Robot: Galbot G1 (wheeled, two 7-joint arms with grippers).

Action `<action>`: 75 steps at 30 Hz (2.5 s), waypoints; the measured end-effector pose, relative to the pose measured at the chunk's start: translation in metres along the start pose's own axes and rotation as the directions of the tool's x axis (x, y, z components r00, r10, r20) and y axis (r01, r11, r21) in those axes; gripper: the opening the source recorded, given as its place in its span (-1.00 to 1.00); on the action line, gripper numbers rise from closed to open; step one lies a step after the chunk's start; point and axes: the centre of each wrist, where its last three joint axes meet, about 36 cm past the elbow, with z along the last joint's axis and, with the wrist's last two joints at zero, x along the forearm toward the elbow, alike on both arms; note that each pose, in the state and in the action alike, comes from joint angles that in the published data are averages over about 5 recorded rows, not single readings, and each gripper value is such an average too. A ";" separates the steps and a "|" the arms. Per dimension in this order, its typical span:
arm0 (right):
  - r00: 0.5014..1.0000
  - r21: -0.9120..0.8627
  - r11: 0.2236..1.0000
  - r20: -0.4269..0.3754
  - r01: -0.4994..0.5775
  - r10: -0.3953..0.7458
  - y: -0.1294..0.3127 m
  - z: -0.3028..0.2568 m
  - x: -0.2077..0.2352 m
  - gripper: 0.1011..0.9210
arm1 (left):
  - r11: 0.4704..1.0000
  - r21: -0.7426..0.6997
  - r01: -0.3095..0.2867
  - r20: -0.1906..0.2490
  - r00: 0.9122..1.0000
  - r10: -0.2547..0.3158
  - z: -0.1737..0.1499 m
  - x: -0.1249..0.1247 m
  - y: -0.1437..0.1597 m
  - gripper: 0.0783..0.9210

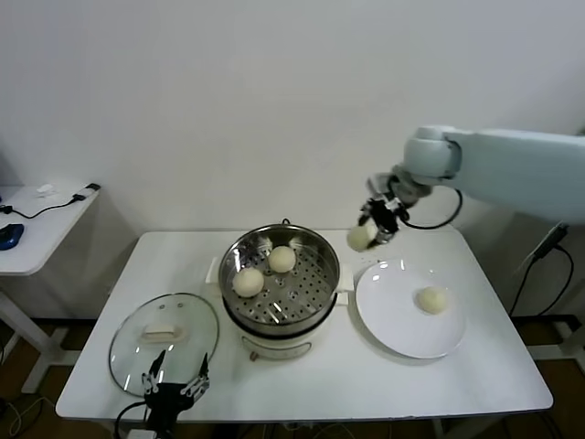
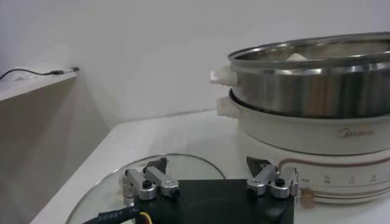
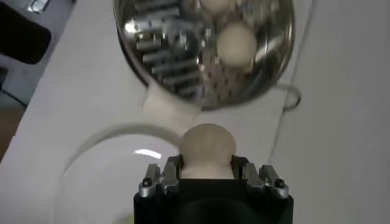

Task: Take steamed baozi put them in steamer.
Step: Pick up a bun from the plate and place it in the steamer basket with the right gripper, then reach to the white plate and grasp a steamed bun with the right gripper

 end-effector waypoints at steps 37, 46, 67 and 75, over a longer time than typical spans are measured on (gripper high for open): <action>0.976 0.779 0.620 0.051 0.095 -0.213 -0.024 -0.150 -0.158 0.68 | 1.000 0.001 0.021 -0.006 1.000 -0.021 0.005 0.007 0.003 0.77; 0.981 0.682 0.722 0.036 0.115 -0.190 -0.046 -0.105 -0.095 0.76 | 1.000 0.000 0.015 0.003 1.000 -0.015 0.002 0.007 0.003 0.77; 0.988 -0.310 0.944 -0.063 0.116 -0.142 0.100 0.181 -0.049 0.76 | 1.000 0.006 0.017 0.003 1.000 -0.017 -0.003 0.007 0.007 0.77; 0.979 -0.447 0.887 -0.098 0.119 -0.181 0.140 0.225 -0.096 0.76 | 1.000 0.012 0.025 -0.004 1.000 -0.025 -0.001 0.008 0.007 0.77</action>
